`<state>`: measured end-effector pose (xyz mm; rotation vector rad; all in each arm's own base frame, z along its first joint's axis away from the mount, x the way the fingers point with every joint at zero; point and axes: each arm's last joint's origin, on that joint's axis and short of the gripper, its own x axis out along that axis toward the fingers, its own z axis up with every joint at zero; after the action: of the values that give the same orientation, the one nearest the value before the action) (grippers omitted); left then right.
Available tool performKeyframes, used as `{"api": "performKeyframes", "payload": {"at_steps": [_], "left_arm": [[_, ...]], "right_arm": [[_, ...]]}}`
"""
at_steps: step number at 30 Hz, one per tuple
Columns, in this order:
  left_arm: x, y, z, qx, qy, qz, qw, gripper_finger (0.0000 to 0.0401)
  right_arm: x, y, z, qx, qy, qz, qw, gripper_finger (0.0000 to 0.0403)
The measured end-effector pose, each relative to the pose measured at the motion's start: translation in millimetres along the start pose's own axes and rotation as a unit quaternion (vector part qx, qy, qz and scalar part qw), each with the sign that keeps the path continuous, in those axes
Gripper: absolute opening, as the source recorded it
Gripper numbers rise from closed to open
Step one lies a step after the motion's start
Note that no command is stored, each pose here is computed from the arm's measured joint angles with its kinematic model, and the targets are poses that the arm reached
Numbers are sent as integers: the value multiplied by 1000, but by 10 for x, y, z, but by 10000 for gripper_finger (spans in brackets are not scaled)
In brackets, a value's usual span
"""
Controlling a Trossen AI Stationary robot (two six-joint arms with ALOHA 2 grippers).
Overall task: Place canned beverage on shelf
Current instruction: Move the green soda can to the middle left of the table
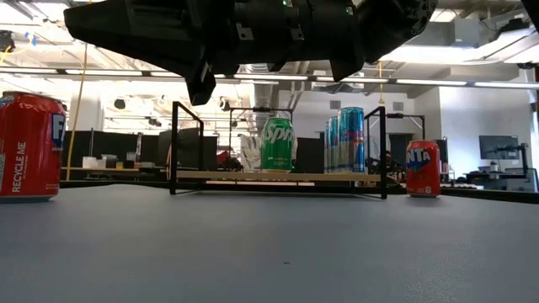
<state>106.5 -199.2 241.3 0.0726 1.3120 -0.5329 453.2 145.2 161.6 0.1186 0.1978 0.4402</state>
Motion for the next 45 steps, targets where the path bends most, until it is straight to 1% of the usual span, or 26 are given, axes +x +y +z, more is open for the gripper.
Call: {"api": "performKeyframes", "payload": {"at_steps": [5,11,17,25,30,37,42,45], "left_arm": [[2,18,2,22,-8,19,1000,290],[10,50,11,55,-30,62,996,290],[9,135,72,68,-44,90,993,290],[-4,302,192,78,-50,107,990,290],[-16,408,280,95,-61,116,987,290],[-39,536,405,128,-90,139,978,290],[-61,625,491,142,-110,150,972,290],[-71,676,519,148,-112,153,971,290]], "right_arm": [[0,0,0,0,0,0,1000,0],[0,-2,-3,0,2,-1,1000,0],[0,-2,-3,0,2,-1,1000,0],[0,-5,-23,13,13,-2,1000,0],[0,-7,-40,15,22,-4,1000,0],[-15,-104,-5,-13,9,-13,1000,0],[-11,-190,-38,-14,6,-35,999,0],[-17,-227,-45,-23,11,-40,999,13]]}}
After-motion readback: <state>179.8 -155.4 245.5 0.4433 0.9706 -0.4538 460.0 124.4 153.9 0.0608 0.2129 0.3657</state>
